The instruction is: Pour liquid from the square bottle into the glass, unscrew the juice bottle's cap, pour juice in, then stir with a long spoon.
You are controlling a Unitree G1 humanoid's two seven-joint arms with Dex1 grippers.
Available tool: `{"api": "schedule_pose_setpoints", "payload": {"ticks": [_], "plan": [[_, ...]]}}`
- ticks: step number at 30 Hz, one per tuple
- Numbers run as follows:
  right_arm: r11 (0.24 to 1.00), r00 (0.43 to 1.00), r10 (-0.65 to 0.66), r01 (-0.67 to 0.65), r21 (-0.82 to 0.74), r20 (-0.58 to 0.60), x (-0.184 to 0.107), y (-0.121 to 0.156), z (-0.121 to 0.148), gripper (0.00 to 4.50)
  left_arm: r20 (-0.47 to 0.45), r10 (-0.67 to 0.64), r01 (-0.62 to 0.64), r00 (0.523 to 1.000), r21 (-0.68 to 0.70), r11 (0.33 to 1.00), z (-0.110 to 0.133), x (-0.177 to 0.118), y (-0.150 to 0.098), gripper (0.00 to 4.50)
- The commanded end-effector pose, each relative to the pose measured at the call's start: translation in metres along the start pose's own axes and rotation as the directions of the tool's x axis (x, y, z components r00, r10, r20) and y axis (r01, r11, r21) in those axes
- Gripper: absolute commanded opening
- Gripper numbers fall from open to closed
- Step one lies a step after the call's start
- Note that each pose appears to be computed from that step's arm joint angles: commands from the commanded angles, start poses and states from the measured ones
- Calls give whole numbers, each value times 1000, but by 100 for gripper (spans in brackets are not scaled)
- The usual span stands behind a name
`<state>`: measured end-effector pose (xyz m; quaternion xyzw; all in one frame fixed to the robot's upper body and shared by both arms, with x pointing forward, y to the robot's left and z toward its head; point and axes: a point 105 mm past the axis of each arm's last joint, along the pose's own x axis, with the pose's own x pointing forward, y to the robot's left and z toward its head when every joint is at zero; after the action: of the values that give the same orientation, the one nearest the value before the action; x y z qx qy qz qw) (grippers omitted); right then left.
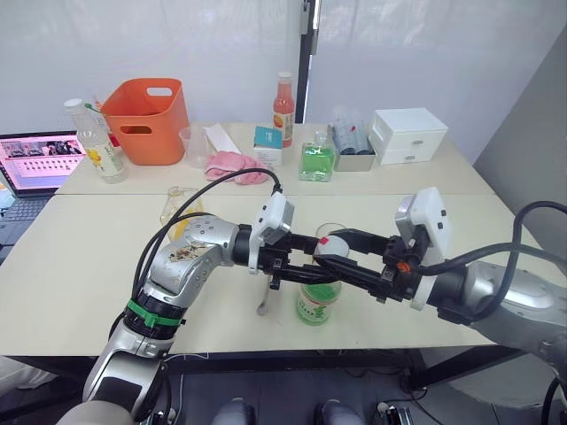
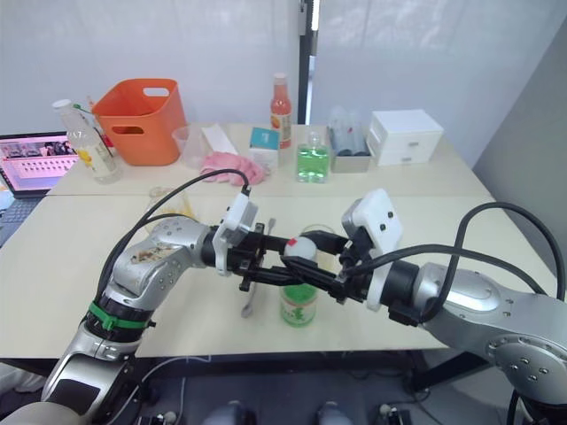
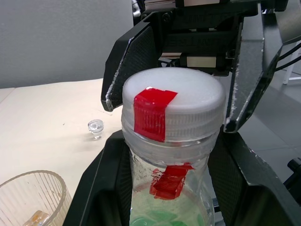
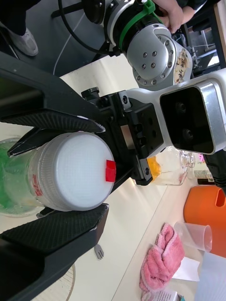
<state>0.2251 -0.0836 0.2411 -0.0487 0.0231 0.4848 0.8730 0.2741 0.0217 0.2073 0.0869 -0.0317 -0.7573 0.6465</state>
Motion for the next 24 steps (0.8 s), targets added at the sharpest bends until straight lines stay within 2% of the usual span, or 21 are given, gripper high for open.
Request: {"api": "schedule_pose_setpoints", "payload": {"ticks": [1,13,14,15,16,24], "plan": [[999,1000,19,-19,-27,14,-1,6,4,254,-61,-8,6,998,-45,999,-14,1,-2,171],[999,999,31,-29,-43,37,-1,6,8,254,-62,-9,7,998,-46,999,-14,1,-2,171],[997,998,50,-48,-55,36,-1,7,9,201,-63,-10,7,998,-46,999,-14,1,-1,171],[996,997,69,-67,-63,32,-1,6,9,175,-64,-10,7,998,-46,999,-14,1,-1,171],[994,996,86,-84,-70,26,-1,6,9,166,-65,-10,8,998,-46,999,-14,1,-1,171],[958,966,256,-256,-127,-16,-4,-9,12,166,-72,1,-4,997,-40,999,-14,-2,-1,171]]}}
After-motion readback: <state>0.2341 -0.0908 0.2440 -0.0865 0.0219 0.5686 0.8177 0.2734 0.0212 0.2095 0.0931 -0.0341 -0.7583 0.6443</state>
